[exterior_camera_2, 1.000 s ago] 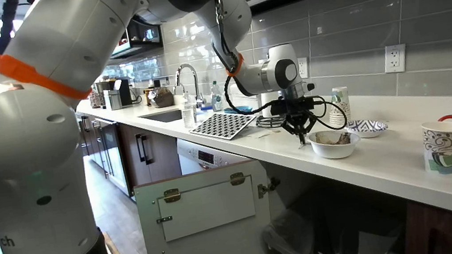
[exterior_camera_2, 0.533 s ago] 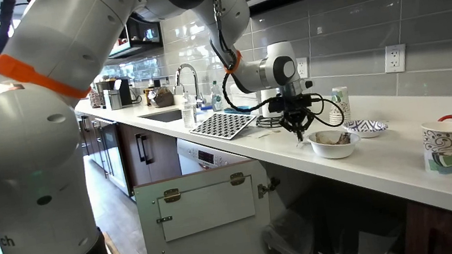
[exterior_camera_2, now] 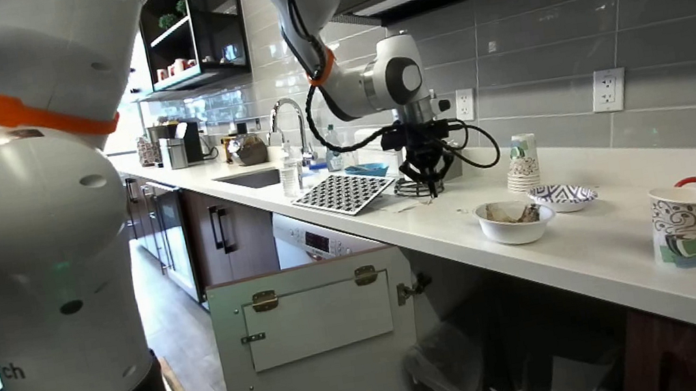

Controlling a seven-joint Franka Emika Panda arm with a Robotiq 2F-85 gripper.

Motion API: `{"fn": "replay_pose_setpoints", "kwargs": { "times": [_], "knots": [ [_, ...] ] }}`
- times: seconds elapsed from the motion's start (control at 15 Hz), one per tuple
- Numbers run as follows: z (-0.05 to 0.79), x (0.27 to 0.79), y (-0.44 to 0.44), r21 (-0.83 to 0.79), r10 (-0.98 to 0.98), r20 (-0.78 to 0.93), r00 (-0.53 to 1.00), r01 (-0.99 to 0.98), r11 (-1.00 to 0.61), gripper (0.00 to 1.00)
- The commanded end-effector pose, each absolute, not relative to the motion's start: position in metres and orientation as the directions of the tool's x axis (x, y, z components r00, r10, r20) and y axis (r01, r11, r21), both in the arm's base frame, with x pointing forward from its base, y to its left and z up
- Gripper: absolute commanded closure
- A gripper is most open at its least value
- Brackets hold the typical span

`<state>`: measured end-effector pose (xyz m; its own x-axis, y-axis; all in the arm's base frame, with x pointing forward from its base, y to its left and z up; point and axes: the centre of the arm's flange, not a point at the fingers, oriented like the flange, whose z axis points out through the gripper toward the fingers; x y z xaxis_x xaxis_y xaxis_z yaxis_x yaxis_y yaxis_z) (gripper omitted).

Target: Throw away the small tissue

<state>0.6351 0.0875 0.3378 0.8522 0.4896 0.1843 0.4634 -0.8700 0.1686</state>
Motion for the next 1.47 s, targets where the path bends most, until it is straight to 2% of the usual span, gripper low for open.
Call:
{"fn": "replay_pose_setpoints", "kwargs": {
  "times": [0.0,0.4,0.73,1.2,1.4],
  "knots": [
    [0.343,0.575,0.087,0.174,0.508,0.16,0.846,0.483,-0.858,1.0],
    [0.337,0.517,0.079,0.182,0.501,0.091,0.861,0.48,-0.858,1.0],
    [0.309,0.494,0.056,0.161,0.452,0.072,0.889,0.436,-0.885,1.0],
    [0.271,0.49,0.04,0.143,0.371,0.333,0.867,0.342,-0.929,1.0],
    [0.253,0.483,0.034,0.104,0.346,0.38,0.858,0.332,-0.937,1.0]
  ]
}}
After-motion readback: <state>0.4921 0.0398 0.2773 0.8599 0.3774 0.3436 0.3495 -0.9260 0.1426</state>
